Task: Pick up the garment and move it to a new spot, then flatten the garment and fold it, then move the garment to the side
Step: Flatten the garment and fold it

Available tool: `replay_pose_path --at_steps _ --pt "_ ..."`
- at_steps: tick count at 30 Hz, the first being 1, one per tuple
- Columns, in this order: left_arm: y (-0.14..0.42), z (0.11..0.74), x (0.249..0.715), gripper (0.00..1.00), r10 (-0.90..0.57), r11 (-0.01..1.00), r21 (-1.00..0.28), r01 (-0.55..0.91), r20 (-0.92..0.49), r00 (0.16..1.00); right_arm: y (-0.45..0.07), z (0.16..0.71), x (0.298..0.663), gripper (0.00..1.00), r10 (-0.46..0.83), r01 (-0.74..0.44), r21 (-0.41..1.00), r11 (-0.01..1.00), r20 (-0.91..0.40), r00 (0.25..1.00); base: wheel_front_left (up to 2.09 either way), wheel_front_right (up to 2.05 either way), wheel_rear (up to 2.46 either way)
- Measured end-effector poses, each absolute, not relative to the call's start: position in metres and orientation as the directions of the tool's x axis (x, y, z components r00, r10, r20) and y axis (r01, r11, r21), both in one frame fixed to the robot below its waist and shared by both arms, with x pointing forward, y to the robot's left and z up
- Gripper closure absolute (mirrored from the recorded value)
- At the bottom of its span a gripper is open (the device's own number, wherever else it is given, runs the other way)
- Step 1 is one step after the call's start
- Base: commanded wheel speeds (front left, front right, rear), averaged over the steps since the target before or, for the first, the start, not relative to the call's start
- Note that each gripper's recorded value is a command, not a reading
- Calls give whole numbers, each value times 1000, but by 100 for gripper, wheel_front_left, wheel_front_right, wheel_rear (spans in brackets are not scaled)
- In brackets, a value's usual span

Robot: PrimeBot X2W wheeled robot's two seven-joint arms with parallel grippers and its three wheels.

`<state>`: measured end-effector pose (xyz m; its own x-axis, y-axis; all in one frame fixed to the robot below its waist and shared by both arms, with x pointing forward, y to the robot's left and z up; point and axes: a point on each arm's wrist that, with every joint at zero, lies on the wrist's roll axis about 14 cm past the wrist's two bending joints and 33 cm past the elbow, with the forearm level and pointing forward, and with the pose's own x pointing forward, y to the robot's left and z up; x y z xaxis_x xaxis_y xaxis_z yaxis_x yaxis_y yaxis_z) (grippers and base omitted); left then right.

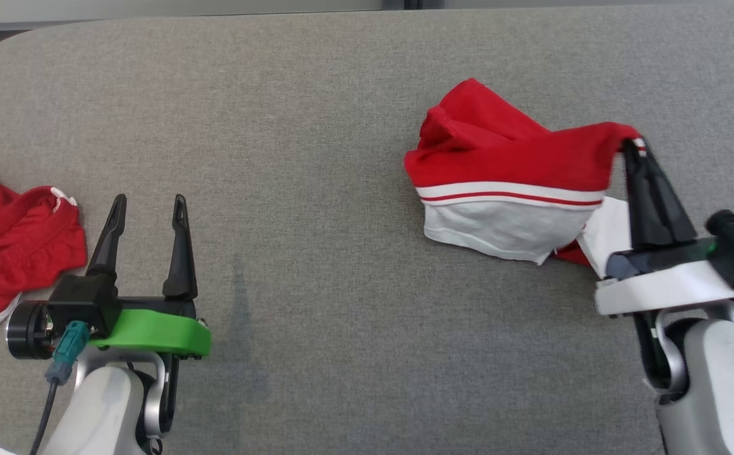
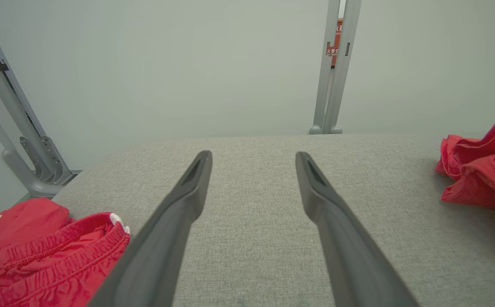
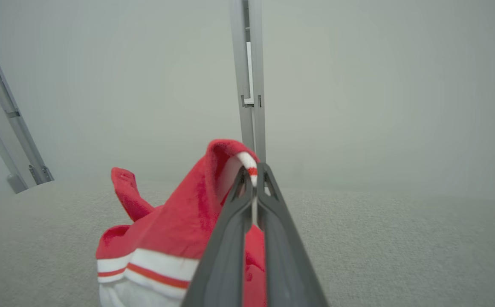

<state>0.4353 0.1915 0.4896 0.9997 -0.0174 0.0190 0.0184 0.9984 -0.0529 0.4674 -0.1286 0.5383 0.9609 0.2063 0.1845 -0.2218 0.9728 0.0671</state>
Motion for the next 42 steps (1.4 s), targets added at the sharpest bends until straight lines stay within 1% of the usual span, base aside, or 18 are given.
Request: replay_pose_path --at_steps 3,6,9,13,15,16,17,18,20,21,24,27,34,42 --pt "190 489 437 0 -24 998 -52 25 20 1000 -174 527 461 100 81 -90 59 994 141 987 0 0 0" --pt "189 488 438 0 -29 998 -51 30 16 999 -210 513 452 100 -22 17 53 998 89 996 0 0 0" --pt "188 486 438 0 -31 998 -50 32 13 999 -236 491 443 100 -101 100 56 993 18 995 0 0 0" --pt "188 486 437 0 -32 998 -50 32 11 999 -254 455 428 100 -156 162 59 985 -101 983 0 0 0" --pt "188 486 437 0 -30 998 -50 31 11 999 -255 445 425 100 -162 170 56 984 -128 978 0 0 0" --pt "189 487 437 0 -29 998 -50 29 12 1000 -254 442 424 80 -159 168 57 984 -134 978 0 0 0" --pt "189 487 436 0 -28 998 -50 28 12 1000 -252 442 424 29 -154 162 57 985 -127 980 0 0 0" --pt "189 487 436 0 -26 998 -50 26 14 1000 -248 444 425 0 -145 153 59 987 -114 983 0 0 0" --pt "191 489 435 0 -22 999 -48 23 16 1000 -241 454 429 0 -125 129 59 990 -73 989 0 0 0" --pt "192 488 432 0 -16 999 -45 16 13 1000 -232 472 433 0 -95 95 49 994 -11 995 0 0 0" --pt "195 490 429 0 -5 999 -44 6 17 1000 -217 500 437 0 -47 45 36 998 79 996 0 0 0" --pt "197 493 425 0 3 999 -42 -3 21 1000 -198 519 433 0 13 -15 15 1000 128 992 0 0 0" --pt "200 499 412 0 17 999 -45 -16 29 999 -163 528 413 0 122 -124 11 992 110 986 0 0 0" --pt "205 504 399 0 36 999 -39 -34 36 999 -154 529 396 0 147 -150 26 988 95 985 0 0 0"
